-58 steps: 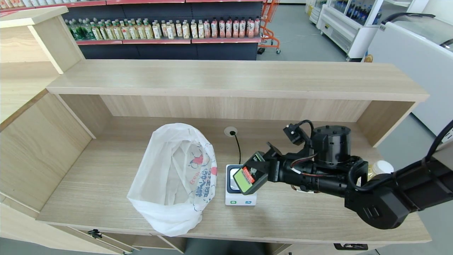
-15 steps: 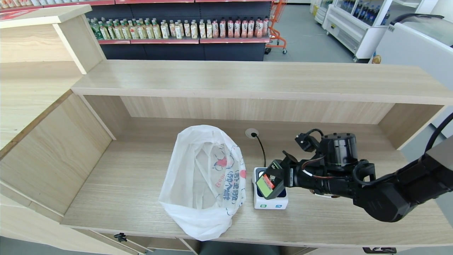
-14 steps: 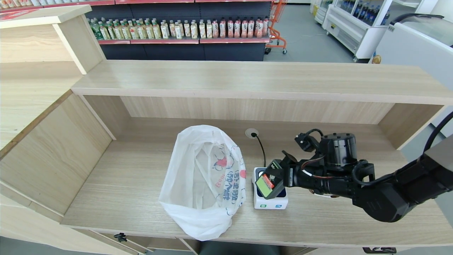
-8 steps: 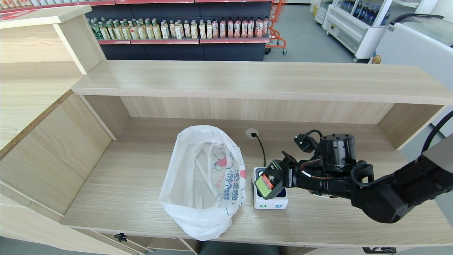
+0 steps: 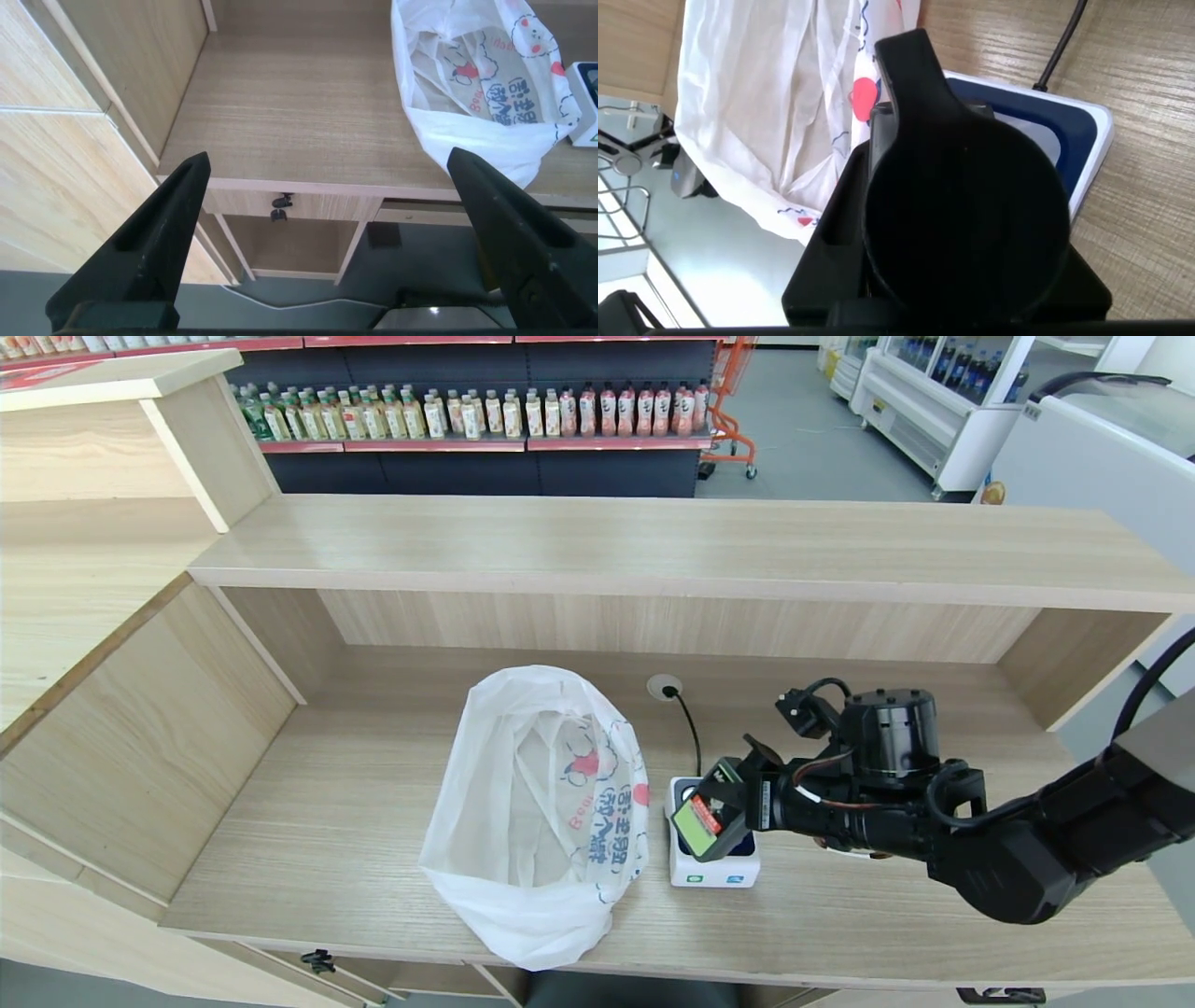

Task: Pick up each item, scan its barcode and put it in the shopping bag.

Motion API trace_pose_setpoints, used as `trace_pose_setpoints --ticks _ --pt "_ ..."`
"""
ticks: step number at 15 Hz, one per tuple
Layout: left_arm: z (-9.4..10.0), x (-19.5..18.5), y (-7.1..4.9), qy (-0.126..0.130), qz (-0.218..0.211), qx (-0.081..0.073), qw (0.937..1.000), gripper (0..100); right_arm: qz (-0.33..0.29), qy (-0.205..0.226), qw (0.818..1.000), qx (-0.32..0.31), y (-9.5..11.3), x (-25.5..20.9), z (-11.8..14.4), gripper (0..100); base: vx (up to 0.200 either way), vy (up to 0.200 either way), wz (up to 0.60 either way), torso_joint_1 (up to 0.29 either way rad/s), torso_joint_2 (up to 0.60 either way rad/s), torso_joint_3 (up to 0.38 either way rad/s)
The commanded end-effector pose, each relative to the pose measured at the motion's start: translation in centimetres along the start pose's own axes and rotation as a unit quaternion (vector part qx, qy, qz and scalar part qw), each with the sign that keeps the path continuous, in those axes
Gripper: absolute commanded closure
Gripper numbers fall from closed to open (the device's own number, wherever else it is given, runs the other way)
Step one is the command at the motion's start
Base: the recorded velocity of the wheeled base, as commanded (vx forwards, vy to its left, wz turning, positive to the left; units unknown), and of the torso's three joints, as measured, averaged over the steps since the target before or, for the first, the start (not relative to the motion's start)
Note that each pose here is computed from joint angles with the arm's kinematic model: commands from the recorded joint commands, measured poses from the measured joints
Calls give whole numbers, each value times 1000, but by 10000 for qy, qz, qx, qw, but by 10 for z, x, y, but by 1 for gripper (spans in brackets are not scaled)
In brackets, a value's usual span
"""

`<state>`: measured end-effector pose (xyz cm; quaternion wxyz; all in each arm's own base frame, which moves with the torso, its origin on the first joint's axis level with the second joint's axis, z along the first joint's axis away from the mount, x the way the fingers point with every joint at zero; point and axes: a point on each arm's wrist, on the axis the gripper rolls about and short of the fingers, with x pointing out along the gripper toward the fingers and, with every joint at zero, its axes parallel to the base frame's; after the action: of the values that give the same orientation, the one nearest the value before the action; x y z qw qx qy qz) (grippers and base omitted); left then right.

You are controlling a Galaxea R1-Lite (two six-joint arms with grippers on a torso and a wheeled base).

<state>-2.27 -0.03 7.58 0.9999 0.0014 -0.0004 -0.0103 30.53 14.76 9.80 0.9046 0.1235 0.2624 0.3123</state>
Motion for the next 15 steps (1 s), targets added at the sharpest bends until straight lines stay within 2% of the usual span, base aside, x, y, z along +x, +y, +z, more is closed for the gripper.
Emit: trace_pose_setpoints --ticks 1,4,6,7,9,11,13,15 --pt "0 0 0 -3 3 2 10000 0 96 -320 9993 -165 7 -10 13 100 0 0 0 0 0 0" --pt "0 0 0 -3 3 -14 10000 0 314 -1370 9802 -1392 41 -71 53 100 0 0 0 0 0 0" --pt "0 0 0 -3 -4 -6 10000 0 388 -1595 9651 -2041 56 -99 51 100 0 0 0 0 0 0" --pt "0 0 0 -3 -4 -6 10000 0 380 -1561 9613 -2237 57 -106 44 100 0 0 0 0 0 0" --pt "0 0 0 -3 -4 -6 10000 0 353 -1412 9624 -2295 55 -112 30 100 0 0 0 0 0 0" --pt "0 0 0 -3 3 -14 10000 0 362 -1432 9630 -2256 53 -111 28 100 0 0 0 0 0 0" --pt "0 0 0 -3 3 -14 10000 0 387 -1419 9648 -2182 52 -104 32 100 0 0 0 0 0 0" --pt "0 0 0 -3 3 -14 10000 0 646 -1484 9678 -1928 55 -90 45 100 0 200 0 5 0 0"
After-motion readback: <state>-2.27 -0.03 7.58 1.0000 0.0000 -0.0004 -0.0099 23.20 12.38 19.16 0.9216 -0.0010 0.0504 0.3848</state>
